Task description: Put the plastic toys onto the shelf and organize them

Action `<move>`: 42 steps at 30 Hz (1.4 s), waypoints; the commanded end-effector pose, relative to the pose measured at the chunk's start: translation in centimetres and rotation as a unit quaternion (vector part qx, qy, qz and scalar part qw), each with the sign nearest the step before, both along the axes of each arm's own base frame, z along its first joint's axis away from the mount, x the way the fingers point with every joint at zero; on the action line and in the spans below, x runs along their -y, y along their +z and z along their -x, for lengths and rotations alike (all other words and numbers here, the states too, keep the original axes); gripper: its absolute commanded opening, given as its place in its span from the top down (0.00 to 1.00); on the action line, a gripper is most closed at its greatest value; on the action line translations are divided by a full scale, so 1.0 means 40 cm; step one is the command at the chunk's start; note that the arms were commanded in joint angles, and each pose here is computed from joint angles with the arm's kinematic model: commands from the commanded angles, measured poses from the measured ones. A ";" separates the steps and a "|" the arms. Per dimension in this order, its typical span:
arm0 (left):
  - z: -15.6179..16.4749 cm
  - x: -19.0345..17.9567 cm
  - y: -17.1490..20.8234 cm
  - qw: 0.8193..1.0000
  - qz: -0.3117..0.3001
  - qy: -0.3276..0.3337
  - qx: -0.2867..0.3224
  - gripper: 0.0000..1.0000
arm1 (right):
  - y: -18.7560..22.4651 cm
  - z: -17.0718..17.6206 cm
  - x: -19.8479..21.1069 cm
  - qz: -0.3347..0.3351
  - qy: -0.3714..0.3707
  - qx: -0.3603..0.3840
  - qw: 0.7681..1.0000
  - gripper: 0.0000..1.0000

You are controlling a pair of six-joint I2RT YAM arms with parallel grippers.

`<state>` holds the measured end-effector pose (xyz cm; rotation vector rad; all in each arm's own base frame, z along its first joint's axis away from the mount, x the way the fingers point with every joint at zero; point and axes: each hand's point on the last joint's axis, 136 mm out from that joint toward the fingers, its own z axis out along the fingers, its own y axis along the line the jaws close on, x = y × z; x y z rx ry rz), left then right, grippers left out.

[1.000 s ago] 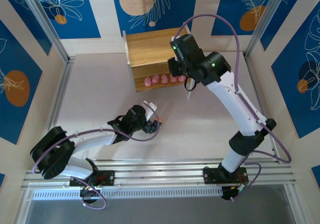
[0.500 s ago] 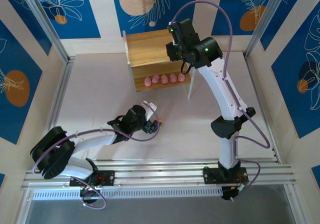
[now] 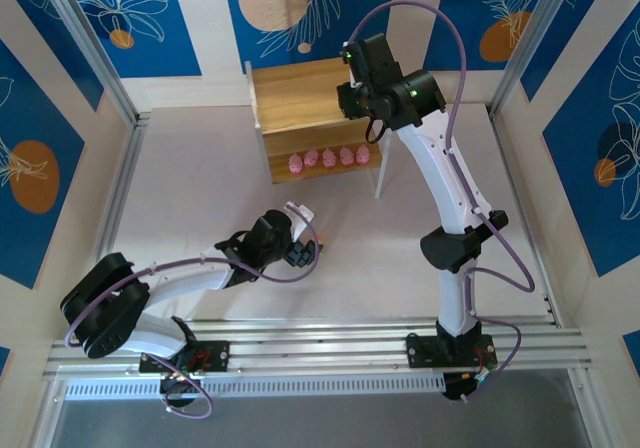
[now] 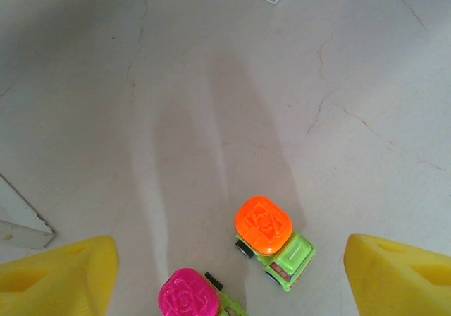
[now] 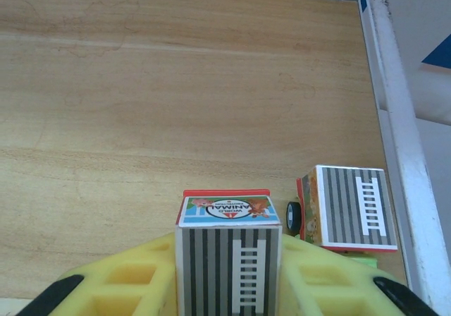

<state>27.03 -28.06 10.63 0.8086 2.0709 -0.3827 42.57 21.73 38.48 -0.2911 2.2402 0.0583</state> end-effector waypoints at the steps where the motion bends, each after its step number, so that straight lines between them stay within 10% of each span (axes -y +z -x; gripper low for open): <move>1: -0.012 0.011 0.029 1.000 0.003 0.002 0.014 0.17 | 0.012 -0.006 -0.008 -0.005 0.012 0.006 1.000 0.68; 42: -0.019 0.004 0.027 1.000 -0.005 0.011 0.018 0.17 | 0.070 0.018 0.004 -0.010 0.008 0.036 0.999 0.56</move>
